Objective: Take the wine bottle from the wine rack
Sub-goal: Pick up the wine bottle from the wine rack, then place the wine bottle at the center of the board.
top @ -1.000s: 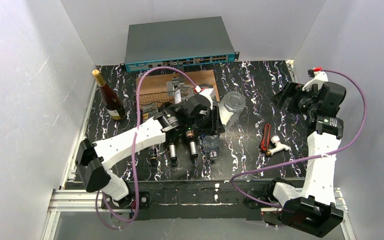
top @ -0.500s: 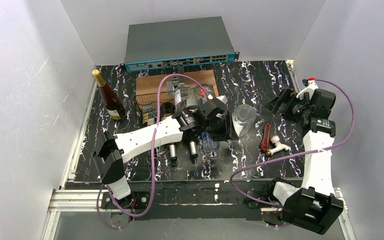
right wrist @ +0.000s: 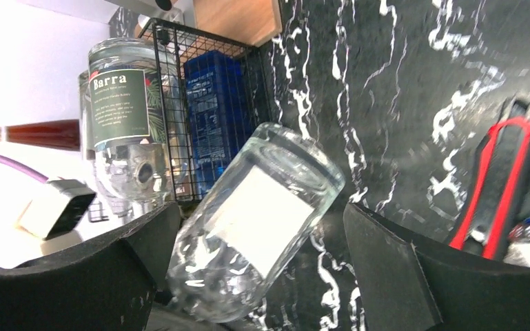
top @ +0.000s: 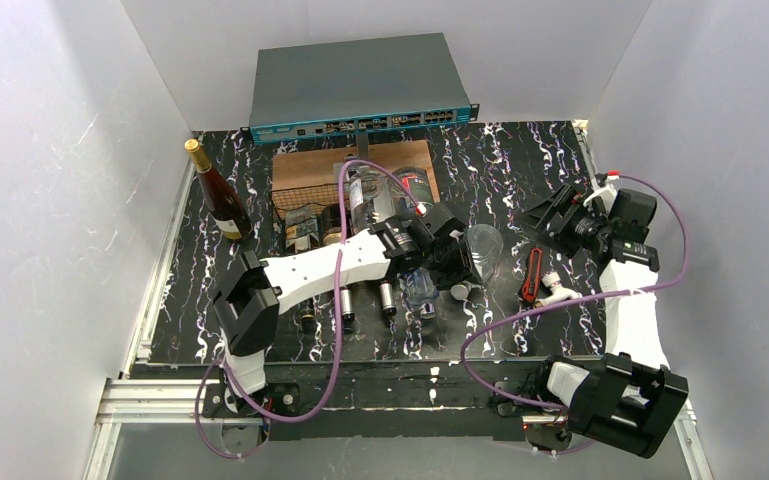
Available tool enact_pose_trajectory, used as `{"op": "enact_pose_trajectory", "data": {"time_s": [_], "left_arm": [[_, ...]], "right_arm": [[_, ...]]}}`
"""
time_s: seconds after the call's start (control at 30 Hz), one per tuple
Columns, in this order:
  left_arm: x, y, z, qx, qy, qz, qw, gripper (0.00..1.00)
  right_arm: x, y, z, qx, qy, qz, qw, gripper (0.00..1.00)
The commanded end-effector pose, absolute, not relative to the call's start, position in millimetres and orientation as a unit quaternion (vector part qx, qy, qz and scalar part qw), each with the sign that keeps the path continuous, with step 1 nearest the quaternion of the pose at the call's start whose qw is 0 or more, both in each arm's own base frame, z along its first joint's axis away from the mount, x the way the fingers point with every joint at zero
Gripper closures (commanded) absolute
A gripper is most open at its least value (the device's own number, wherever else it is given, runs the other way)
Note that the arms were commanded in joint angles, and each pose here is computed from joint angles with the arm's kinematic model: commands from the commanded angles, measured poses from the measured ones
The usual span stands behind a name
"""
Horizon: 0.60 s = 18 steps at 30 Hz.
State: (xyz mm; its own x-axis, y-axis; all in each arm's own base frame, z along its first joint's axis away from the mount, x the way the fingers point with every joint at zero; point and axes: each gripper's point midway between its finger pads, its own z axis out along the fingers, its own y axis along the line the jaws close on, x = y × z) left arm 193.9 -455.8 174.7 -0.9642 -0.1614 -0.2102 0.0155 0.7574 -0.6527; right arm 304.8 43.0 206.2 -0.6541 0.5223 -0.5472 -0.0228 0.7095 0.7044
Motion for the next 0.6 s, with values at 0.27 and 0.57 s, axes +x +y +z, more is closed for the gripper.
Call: {"op": "enact_pose_trajectory", "data": {"time_s": [0.27,0.57], "left_arm": [[211,-494,263,-0.060,0.867,-0.464,0.169,1.00],[212,-507,259,-0.065,0.867,-0.471,0.148,1.00]], "right_arm": [[274,72,184,0.315,0.795,0.457,0.246,0.02],[250,90,164,0.346,0.778,0.498,0.164,0.01]]}}
